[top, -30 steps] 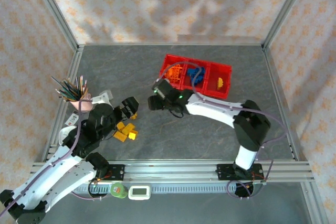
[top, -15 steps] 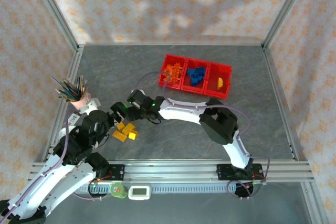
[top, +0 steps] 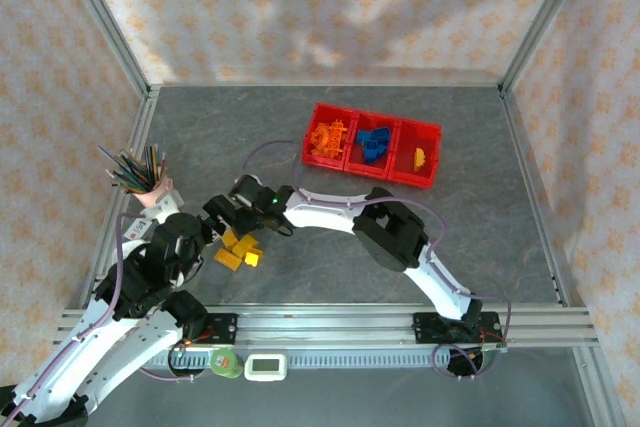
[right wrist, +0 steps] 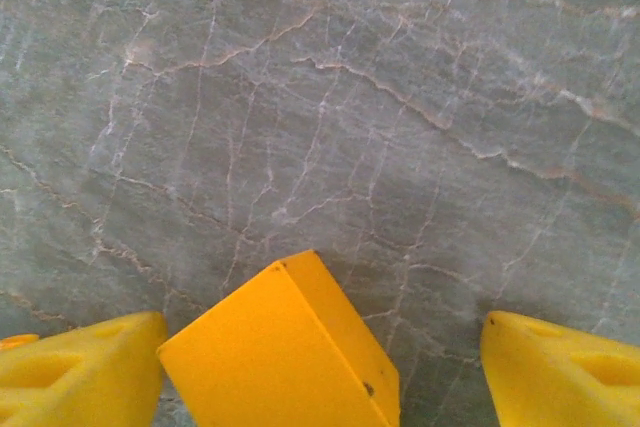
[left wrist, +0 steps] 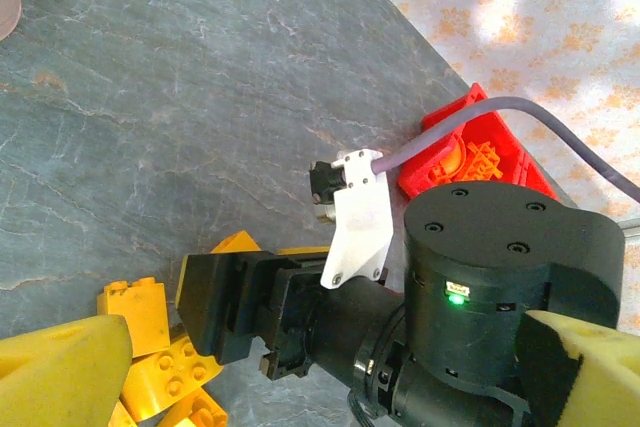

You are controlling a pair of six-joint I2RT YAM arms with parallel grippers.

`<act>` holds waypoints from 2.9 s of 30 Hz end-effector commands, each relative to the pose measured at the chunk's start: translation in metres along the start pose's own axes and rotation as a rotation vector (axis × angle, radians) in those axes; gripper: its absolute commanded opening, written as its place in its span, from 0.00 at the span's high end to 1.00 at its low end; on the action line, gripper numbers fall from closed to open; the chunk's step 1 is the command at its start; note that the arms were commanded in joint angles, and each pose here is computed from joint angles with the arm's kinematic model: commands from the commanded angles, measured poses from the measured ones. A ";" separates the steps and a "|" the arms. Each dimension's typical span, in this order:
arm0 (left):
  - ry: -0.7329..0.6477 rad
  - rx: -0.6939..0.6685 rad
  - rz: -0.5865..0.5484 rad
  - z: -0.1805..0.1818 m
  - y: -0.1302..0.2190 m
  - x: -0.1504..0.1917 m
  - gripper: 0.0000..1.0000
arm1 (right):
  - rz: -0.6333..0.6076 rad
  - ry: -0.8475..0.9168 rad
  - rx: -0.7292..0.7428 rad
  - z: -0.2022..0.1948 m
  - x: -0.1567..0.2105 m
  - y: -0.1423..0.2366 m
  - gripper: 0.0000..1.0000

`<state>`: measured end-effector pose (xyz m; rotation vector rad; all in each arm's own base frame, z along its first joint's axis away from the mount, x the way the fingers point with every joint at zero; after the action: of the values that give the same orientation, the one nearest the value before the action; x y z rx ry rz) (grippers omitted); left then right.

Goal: Sort the legos into containers by color
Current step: Pick up the lego from the middle-left of the table, then place the lego in the container, then pick up the lego from the bottom-left of the table.

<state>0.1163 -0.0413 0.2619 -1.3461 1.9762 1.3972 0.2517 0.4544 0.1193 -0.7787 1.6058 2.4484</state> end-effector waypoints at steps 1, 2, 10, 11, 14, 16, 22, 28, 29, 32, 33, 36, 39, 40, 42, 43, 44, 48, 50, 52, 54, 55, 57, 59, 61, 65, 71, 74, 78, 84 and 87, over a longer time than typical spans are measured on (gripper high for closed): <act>0.016 -0.036 -0.032 0.005 0.005 -0.004 0.01 | -0.041 0.063 0.096 -0.002 -0.004 -0.005 0.24; 0.015 -0.036 -0.033 0.005 0.005 -0.005 0.01 | -0.049 0.070 0.106 -0.002 -0.005 -0.005 0.26; 0.016 -0.024 -0.032 0.004 0.003 -0.004 0.01 | -0.030 0.120 0.089 0.000 -0.004 -0.006 0.41; 0.014 -0.023 -0.031 0.003 0.003 -0.004 0.01 | -0.025 0.121 0.085 0.000 -0.004 -0.006 0.44; 0.014 -0.022 -0.032 0.003 0.003 -0.004 0.01 | -0.017 0.125 0.082 -0.001 -0.003 -0.007 0.53; 0.012 -0.019 -0.030 0.002 0.002 -0.004 0.01 | -0.025 0.125 0.085 0.000 -0.005 -0.004 0.59; 0.007 0.002 -0.027 -0.002 0.002 -0.006 0.01 | -0.062 0.096 0.085 0.000 -0.016 0.019 0.71; -0.017 0.068 -0.016 -0.016 -0.001 -0.011 0.01 | -0.096 -0.039 0.063 -0.026 -0.030 0.064 0.72; -0.024 0.085 -0.012 -0.019 -0.003 -0.012 0.01 | -0.102 -0.069 0.065 -0.036 -0.032 0.072 0.72; -0.053 0.141 0.014 -0.032 -0.011 -0.012 0.01 | -0.124 -0.149 0.092 -0.063 -0.036 0.095 0.72; -0.066 0.157 0.027 -0.036 -0.014 -0.012 0.01 | -0.135 -0.175 0.103 -0.072 -0.036 0.102 0.72; -0.099 0.212 0.064 -0.050 -0.025 -0.011 0.01 | -0.171 -0.268 0.144 -0.105 -0.039 0.127 0.72; -0.134 0.272 0.108 -0.065 -0.038 -0.008 0.01 | -0.211 -0.384 0.188 -0.144 -0.044 0.150 0.72; -0.147 0.289 0.125 -0.070 -0.043 -0.006 0.01 | -0.227 -0.420 0.203 -0.159 -0.045 0.158 0.71; -0.168 0.320 0.159 -0.079 -0.053 -0.003 0.01 | -0.268 -0.482 0.243 -0.187 -0.049 0.173 0.70; -0.179 0.337 0.176 -0.084 -0.058 -0.001 0.01 | -0.286 -0.516 0.267 -0.202 -0.051 0.179 0.69; -0.183 0.350 0.189 -0.089 -0.062 -0.001 0.01 | -0.297 -0.545 0.287 -0.216 -0.053 0.184 0.69; -0.204 0.416 0.227 -0.107 -0.080 0.006 0.01 | -0.345 -0.662 0.374 -0.273 -0.064 0.197 0.68; -0.216 0.427 0.233 -0.115 -0.087 0.006 0.01 | -0.373 -0.700 0.414 -0.296 -0.069 0.200 0.68; -0.227 0.431 0.237 -0.121 -0.095 0.007 0.01 | -0.389 -0.745 0.440 -0.320 -0.075 0.201 0.68; -0.234 0.431 0.238 -0.125 -0.100 0.007 0.01 | -0.401 -0.762 0.452 -0.336 -0.083 0.199 0.68; -0.239 0.434 0.241 -0.127 -0.103 0.007 0.01 | -0.397 -0.767 0.462 -0.344 -0.088 0.198 0.67; -0.253 0.434 0.248 -0.131 -0.106 0.007 0.01 | -0.403 -0.768 0.496 -0.356 -0.094 0.193 0.66; -0.261 0.427 0.247 -0.132 -0.109 0.006 0.01 | -0.390 -0.774 0.506 -0.368 -0.099 0.184 0.65; -0.266 0.417 0.242 -0.132 -0.109 0.006 0.01 | -0.358 -0.777 0.501 -0.376 -0.104 0.174 0.62; -0.269 0.404 0.233 -0.129 -0.108 0.006 0.01 | -0.364 -0.775 0.531 -0.381 -0.111 0.171 0.52; -0.266 0.382 0.210 -0.123 -0.103 0.004 0.01 | -0.405 -0.753 0.464 -0.365 -0.113 0.193 0.47; -0.249 0.367 0.189 -0.117 -0.098 0.002 0.01 | -0.418 -0.718 0.412 -0.343 -0.109 0.202 0.45; -0.224 0.332 0.166 -0.106 -0.090 0.001 0.01 | -0.395 -0.633 0.334 -0.301 -0.099 0.204 0.43; -0.182 0.249 0.123 -0.080 -0.070 -0.002 0.01 | -0.334 -0.470 0.163 -0.224 -0.075 0.192 0.35; -0.164 0.203 0.119 -0.065 -0.060 -0.001 0.01 | -0.298 -0.376 0.117 -0.187 -0.065 0.183 0.30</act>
<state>0.1926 -0.1164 0.2710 -0.9534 2.0657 1.1449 0.3215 0.2015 0.2433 -0.3911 1.3658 2.0573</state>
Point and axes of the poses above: each hand's point on the last joint's axis, 136 mm out from that joint toward the fingers, its own y axis back along the fingers, its own z axis along the line the jaws close on, x = y × z, the point moved 10 cm from there along y, back along the fingers, and after that the axes turned 15 degrees about -y, right-handed, at the moved point
